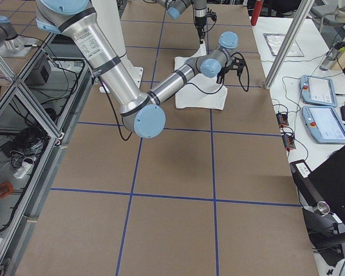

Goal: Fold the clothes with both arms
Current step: 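Lift the hem with both grippers and fold it toward the collar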

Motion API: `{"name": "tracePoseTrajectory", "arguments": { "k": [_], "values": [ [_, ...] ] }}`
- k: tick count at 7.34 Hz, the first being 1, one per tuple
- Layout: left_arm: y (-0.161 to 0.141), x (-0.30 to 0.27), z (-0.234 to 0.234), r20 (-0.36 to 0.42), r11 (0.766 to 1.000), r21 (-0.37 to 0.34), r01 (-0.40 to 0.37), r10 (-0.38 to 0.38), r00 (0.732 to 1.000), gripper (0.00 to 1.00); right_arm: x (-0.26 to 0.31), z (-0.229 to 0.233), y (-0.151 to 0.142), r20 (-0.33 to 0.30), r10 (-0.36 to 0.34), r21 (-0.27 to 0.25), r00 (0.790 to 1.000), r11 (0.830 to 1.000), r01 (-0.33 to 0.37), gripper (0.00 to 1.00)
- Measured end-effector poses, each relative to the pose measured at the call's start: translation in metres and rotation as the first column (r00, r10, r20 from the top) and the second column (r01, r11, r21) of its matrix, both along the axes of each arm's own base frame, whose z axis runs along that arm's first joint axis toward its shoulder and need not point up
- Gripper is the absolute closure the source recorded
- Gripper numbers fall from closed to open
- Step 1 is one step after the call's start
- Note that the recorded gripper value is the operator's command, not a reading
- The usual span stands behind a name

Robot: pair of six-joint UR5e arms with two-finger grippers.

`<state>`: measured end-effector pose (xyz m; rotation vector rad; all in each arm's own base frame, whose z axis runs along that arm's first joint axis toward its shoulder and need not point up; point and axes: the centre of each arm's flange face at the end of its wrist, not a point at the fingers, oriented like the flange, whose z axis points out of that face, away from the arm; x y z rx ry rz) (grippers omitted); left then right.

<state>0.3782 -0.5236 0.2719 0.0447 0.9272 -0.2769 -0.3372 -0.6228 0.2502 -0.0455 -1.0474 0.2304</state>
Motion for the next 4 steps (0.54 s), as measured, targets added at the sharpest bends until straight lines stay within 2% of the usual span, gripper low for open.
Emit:
{"name": "tracePoseTrajectory", "arguments": {
  "k": [2,4],
  "values": [
    [-0.019,0.015,0.023,-0.001,1.0,0.005,0.006,-0.006,1.0,1.0,-0.013,0.012,-0.016,-0.034,-0.002,-0.015,0.999,1.0,0.002,1.0],
    [-0.043,0.025,0.038,0.003,1.0,0.002,0.02,-0.02,1.0,1.0,-0.021,0.023,-0.02,-0.056,-0.006,-0.021,0.998,1.0,0.005,1.0]
  ]
}}
